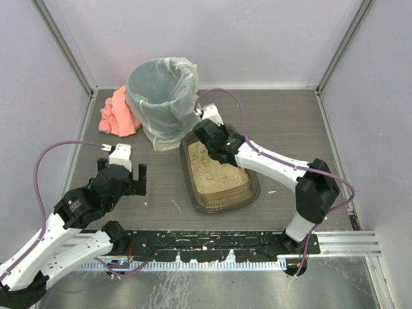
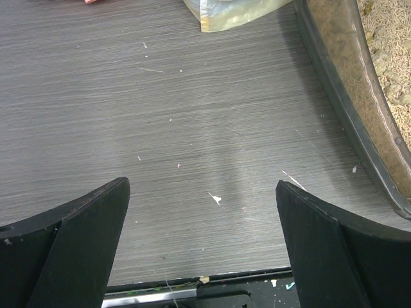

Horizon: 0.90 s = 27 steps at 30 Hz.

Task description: Clean the litter box

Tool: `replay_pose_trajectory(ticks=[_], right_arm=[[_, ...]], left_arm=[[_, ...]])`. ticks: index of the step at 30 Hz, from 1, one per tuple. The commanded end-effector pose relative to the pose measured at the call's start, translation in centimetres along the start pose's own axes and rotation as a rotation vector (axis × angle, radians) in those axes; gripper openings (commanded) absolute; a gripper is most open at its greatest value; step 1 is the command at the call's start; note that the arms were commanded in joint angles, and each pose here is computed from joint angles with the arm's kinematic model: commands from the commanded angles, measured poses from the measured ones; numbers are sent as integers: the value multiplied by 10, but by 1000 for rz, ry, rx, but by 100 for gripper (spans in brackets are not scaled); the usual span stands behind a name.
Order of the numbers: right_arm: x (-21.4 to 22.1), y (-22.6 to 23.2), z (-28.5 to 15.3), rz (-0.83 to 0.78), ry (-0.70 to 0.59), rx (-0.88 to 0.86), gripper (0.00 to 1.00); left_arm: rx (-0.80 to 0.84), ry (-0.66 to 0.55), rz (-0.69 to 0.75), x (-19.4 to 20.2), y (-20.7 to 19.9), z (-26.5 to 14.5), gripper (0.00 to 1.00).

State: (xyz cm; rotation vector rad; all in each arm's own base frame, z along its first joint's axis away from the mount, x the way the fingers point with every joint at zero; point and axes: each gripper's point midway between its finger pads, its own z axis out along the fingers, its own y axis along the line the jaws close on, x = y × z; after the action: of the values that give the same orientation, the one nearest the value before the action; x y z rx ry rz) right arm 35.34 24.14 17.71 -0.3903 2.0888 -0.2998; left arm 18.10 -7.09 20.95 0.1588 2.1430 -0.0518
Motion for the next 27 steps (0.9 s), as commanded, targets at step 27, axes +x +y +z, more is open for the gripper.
replay_pose_trajectory(ticks=[27], right_arm=[[-22, 7, -10, 415, -44, -274, 1]], left_arm=[[4, -36, -10, -10, -2, 1, 98]])
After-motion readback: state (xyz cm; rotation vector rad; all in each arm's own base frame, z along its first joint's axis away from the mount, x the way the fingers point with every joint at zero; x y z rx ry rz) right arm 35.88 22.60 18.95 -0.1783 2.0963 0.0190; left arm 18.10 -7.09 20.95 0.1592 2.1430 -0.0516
